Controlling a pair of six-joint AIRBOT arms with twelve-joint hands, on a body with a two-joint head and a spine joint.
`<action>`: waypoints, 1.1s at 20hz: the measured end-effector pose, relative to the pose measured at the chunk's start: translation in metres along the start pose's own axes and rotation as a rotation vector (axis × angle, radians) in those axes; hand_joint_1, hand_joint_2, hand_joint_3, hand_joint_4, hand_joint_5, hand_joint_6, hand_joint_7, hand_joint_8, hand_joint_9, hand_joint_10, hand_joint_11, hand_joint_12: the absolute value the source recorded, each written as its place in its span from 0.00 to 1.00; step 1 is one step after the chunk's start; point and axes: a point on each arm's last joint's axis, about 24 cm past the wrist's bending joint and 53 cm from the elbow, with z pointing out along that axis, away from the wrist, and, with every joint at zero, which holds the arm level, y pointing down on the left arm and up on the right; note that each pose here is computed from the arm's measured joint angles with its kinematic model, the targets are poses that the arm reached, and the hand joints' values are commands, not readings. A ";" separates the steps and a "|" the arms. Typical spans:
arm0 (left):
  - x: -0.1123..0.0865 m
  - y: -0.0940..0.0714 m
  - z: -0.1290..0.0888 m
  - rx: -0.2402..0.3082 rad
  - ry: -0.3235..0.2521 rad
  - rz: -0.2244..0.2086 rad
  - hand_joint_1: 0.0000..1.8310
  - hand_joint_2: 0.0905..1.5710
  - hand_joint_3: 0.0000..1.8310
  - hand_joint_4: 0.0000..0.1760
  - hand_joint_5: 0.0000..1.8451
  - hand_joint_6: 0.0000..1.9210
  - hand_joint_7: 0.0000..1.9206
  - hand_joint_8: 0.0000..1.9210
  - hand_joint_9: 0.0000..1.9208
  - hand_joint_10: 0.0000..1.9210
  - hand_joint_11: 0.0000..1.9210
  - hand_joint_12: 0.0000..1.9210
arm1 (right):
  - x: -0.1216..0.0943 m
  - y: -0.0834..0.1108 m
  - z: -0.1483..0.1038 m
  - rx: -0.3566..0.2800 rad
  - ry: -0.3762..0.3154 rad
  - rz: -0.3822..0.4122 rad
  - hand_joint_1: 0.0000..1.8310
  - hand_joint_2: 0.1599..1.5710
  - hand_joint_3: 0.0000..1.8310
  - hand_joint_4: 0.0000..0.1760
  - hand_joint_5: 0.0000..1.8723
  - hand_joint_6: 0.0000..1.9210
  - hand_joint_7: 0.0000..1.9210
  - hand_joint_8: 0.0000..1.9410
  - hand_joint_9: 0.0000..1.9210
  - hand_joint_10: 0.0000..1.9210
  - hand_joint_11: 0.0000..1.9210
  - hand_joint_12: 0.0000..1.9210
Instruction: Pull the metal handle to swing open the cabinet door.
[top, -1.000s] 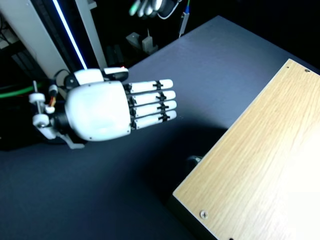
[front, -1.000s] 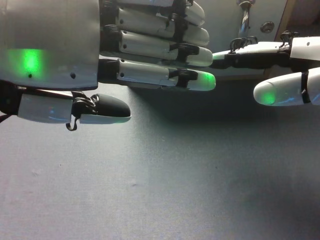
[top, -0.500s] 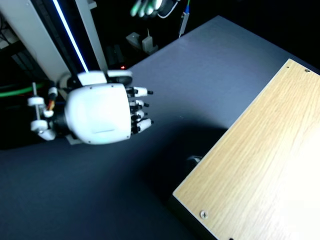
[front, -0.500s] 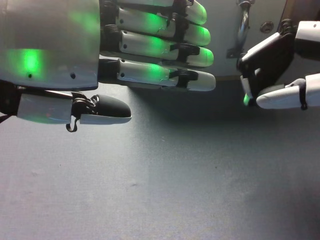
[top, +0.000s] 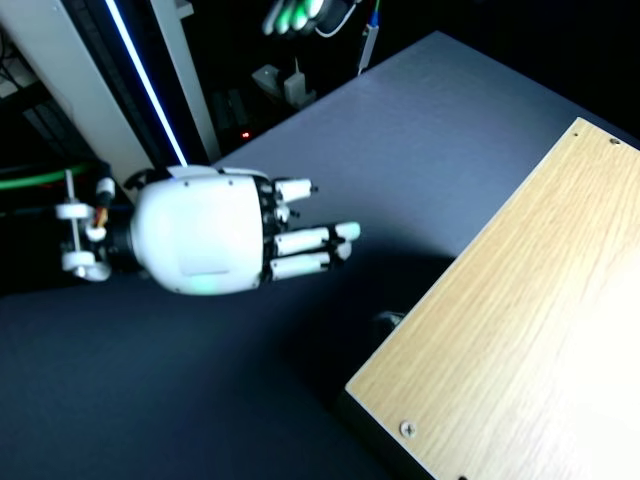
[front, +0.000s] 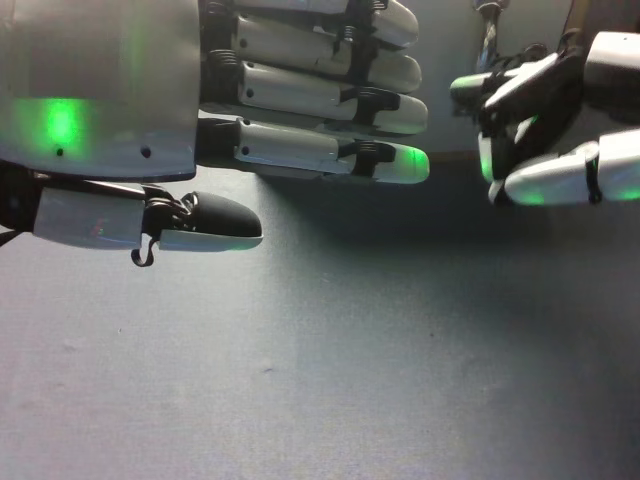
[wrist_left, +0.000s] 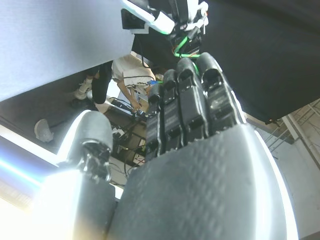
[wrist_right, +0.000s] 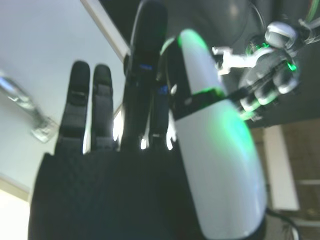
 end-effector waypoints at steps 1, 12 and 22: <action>0.000 0.000 0.000 0.000 0.000 0.000 0.14 0.97 0.01 0.00 0.11 0.00 0.12 0.00 0.11 0.00 0.00 0.26 | -0.004 -0.002 0.000 0.008 -0.018 0.036 0.61 0.73 0.00 0.00 0.45 0.62 0.70 0.04 0.12 0.00 0.00 0.34; 0.000 0.000 0.000 0.000 0.000 0.000 0.12 0.98 0.00 0.00 0.11 0.00 0.13 0.00 0.11 0.00 0.00 0.26 | -0.021 -0.019 -0.002 0.077 -0.093 0.105 0.61 0.73 0.00 0.00 0.45 0.62 0.71 0.03 0.12 0.00 0.00 0.34; 0.000 0.000 0.000 0.000 0.000 0.000 0.00 0.88 0.00 0.00 0.06 0.00 0.06 0.00 0.04 0.00 0.00 0.09 | -0.021 -0.020 -0.002 0.080 -0.091 0.101 0.00 0.80 0.00 0.58 0.00 0.01 0.01 0.00 0.00 0.00 0.00 0.00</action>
